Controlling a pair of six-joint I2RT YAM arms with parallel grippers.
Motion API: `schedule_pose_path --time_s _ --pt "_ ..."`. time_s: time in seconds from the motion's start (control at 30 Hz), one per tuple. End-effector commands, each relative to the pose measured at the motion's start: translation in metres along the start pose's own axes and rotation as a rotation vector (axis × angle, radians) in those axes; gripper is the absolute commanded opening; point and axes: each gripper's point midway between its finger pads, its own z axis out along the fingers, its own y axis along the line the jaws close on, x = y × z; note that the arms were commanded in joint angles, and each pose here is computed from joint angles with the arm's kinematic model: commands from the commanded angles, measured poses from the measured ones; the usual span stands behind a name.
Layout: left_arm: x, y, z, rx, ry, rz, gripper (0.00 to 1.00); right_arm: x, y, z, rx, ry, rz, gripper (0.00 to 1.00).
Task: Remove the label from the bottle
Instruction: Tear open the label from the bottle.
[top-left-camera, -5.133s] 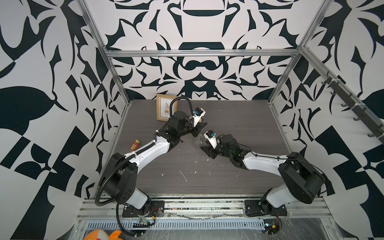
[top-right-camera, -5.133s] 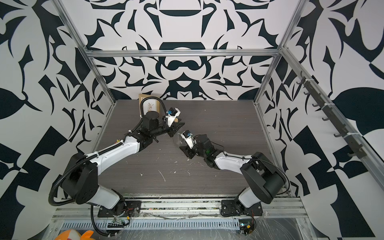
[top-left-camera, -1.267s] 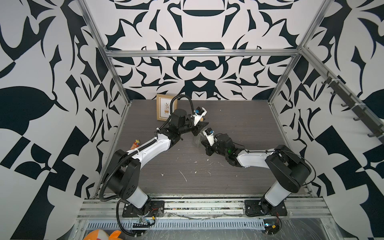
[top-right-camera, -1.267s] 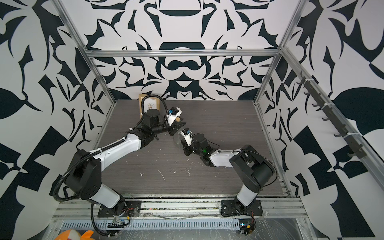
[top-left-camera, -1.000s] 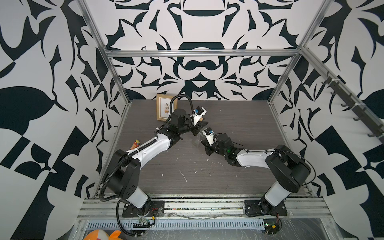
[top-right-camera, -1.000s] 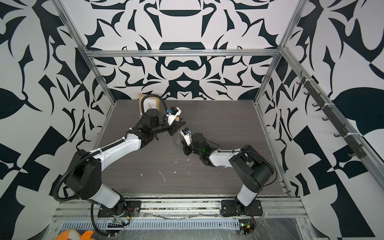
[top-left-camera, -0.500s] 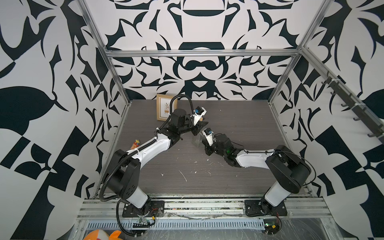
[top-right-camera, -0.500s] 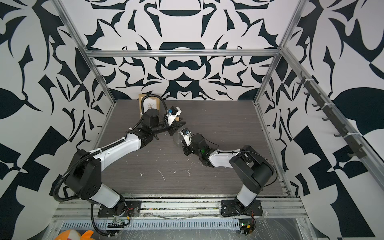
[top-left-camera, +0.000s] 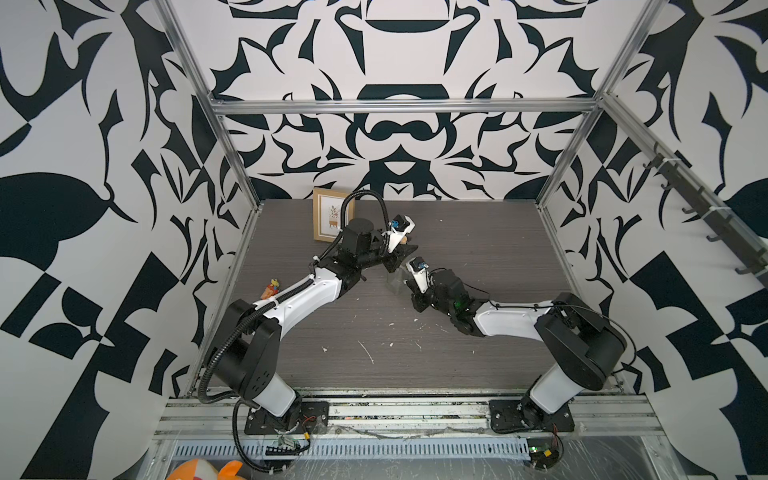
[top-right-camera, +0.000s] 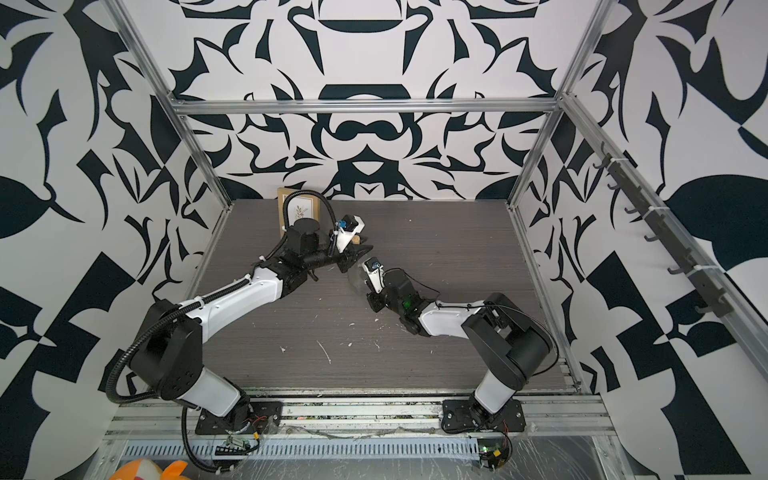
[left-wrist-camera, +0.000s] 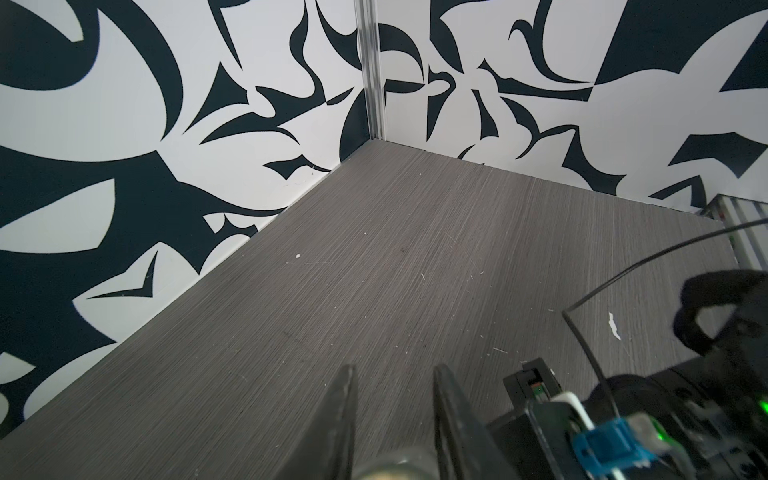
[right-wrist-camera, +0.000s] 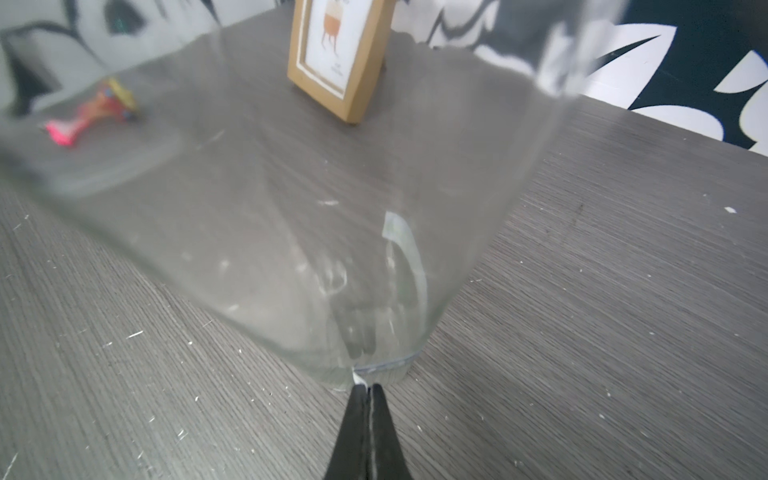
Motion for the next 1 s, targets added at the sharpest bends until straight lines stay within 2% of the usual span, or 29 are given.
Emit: schedule_pose_path --time_s 0.0,0.33,0.97 --pt "0.114 -0.027 -0.003 0.080 0.347 -0.129 0.00 -0.015 -0.023 -0.009 0.113 -0.036 -0.004 0.00" --pt "0.115 -0.031 -0.004 0.103 0.356 -0.116 0.00 -0.016 -0.031 -0.013 0.152 -0.049 -0.003 0.00" --pt "0.118 -0.018 -0.007 0.090 0.407 -0.169 0.00 -0.012 -0.027 -0.024 0.107 -0.068 0.003 0.00"
